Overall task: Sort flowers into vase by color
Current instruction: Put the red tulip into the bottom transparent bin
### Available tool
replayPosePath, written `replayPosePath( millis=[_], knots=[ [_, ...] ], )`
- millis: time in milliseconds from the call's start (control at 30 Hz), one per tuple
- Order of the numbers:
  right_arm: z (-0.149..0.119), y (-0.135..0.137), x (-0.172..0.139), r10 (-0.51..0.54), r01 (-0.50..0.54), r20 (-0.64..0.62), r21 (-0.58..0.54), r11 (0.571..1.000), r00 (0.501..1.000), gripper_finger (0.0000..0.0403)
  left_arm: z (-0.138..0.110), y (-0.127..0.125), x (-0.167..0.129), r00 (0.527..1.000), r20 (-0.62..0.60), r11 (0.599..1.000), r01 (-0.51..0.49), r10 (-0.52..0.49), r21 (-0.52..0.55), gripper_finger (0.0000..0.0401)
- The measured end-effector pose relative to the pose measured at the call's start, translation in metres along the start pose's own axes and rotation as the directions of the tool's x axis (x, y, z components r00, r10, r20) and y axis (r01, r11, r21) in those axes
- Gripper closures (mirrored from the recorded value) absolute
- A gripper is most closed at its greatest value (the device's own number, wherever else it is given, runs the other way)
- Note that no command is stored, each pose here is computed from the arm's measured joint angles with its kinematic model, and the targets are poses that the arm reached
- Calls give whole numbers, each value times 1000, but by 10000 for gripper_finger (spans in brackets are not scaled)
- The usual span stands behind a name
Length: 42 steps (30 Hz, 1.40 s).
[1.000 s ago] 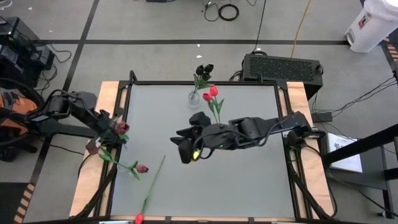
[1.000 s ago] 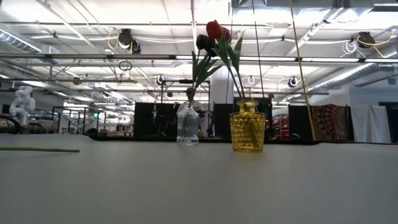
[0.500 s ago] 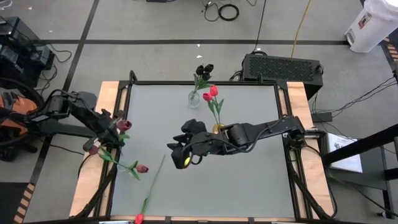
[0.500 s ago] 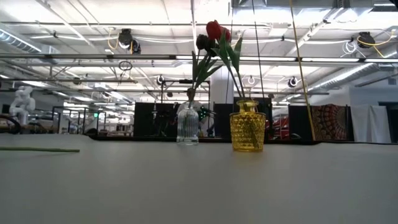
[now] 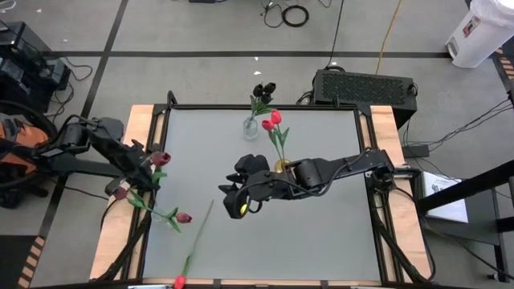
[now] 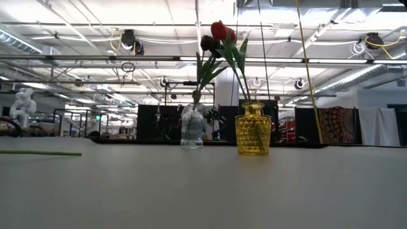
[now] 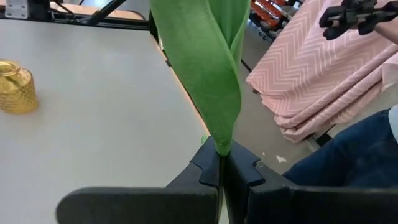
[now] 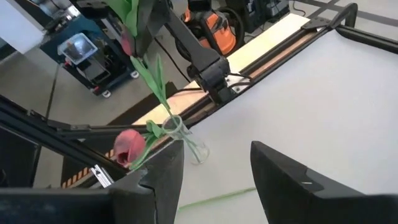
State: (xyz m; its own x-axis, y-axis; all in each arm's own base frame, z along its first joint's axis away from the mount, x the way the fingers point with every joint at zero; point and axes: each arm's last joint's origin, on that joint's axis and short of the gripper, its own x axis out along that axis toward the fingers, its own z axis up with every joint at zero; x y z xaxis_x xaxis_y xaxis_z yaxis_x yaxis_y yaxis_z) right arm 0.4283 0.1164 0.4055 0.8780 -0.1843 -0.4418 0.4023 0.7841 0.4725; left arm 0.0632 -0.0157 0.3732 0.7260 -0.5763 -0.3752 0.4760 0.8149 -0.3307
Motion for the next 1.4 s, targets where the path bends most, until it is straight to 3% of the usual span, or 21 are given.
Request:
replayPosePath(
  millis=[533,1400],
  knots=[
    [-1,-1,0,-9,8,-11,-18,1000,1000,225,-19,19,26,998,-44,998,47,-49,-43,399],
    [-2,-1,0,-9,9,-18,-22,1000,1000,225,-21,19,26,996,-65,997,52,-56,-62,399]
  ],
)
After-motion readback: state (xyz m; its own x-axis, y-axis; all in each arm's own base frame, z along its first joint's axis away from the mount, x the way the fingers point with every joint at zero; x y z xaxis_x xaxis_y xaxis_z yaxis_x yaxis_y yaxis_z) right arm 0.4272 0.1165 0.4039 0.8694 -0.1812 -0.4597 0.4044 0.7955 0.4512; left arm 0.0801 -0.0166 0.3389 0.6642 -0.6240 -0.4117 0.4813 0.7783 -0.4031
